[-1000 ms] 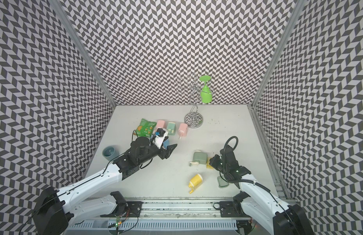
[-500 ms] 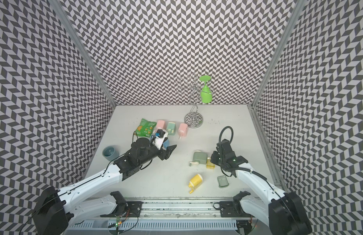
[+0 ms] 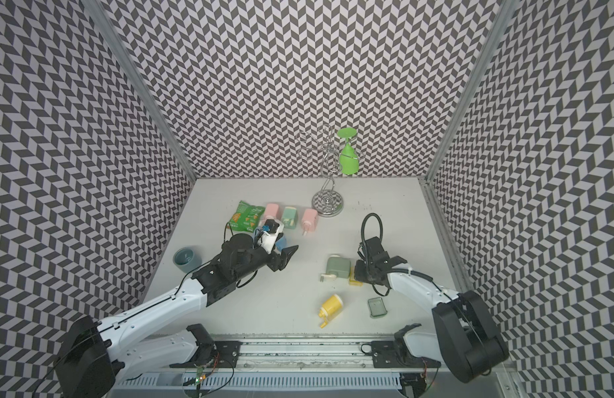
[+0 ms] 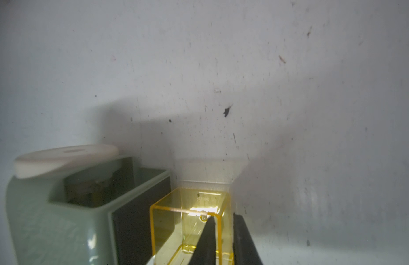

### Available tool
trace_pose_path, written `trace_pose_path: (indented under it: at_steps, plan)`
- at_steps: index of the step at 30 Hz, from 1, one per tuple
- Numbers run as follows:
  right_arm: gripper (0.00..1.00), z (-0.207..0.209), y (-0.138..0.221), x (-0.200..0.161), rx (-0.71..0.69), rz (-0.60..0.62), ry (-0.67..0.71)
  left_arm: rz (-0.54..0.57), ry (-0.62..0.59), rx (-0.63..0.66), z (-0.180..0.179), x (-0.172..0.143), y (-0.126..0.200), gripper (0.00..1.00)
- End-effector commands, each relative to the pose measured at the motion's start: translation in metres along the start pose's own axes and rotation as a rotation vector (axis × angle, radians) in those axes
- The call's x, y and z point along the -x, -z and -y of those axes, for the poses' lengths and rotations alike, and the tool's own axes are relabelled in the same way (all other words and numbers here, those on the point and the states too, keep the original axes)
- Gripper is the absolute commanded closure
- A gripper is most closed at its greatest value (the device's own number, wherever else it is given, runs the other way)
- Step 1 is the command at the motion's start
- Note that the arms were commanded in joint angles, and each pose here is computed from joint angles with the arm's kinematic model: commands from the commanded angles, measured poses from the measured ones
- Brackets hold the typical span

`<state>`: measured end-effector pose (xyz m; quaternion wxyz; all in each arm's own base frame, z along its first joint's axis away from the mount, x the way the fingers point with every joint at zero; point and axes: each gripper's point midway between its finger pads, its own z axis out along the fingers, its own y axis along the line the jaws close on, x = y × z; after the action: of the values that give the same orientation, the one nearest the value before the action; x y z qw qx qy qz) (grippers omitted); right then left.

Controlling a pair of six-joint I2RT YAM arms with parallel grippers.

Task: Put the tray back into the pencil sharpener
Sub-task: Pick up the container from the center of the board, then place the container at the center of the board.

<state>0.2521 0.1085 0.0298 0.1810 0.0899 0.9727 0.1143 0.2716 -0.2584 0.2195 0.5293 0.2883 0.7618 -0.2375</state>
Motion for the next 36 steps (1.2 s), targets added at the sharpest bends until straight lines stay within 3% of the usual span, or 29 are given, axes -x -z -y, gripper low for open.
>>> trace_pose_path:
  at_steps: [1, 2, 7, 12, 15, 20, 28, 31, 36]
  plan:
    - [0.95, -0.003, 0.001, 0.012, 0.001, 0.048, 0.006, 0.033, 0.01, 0.014, -0.002, 0.008, 0.006, 0.26]
    - [0.99, -0.002, 0.004, 0.014, -0.009, 0.061, 0.001, 0.032, 0.01, 0.014, -0.002, 0.008, 0.005, 0.26]
    - [1.0, 0.0, 0.039, 0.049, -0.051, 0.217, -0.015, 0.033, 0.02, 0.038, -0.006, 0.008, 0.007, 0.26]
    - [1.0, -0.034, 0.077, 0.089, 0.021, 0.35, 0.104, 0.037, 0.042, 0.095, -0.017, 0.004, 0.011, 0.26]
    - [1.0, -0.076, 0.09, 0.101, 0.1, 0.399, 0.301, 0.044, 0.069, 0.139, -0.028, 0.003, 0.015, 0.26]
    - [1.0, -0.165, 0.098, 0.092, 0.23, 0.461, 0.772, 0.068, 0.17, 0.225, -0.056, -0.002, 0.03, 0.26]
    - [1.0, -0.232, 0.051, 0.033, 0.278, 0.385, 1.544, 0.115, 0.388, 0.452, -0.118, -0.023, 0.075, 0.28]
    - [1.0, -0.24, 0.031, 0.021, 0.25, 0.354, 1.705, 0.141, 0.411, 0.506, -0.131, -0.026, 0.091, 0.28]
    - [1.0, -0.245, -0.002, 0.015, 0.233, 0.275, 1.8, 0.17, 0.407, 0.544, -0.137, -0.022, 0.105, 0.28]
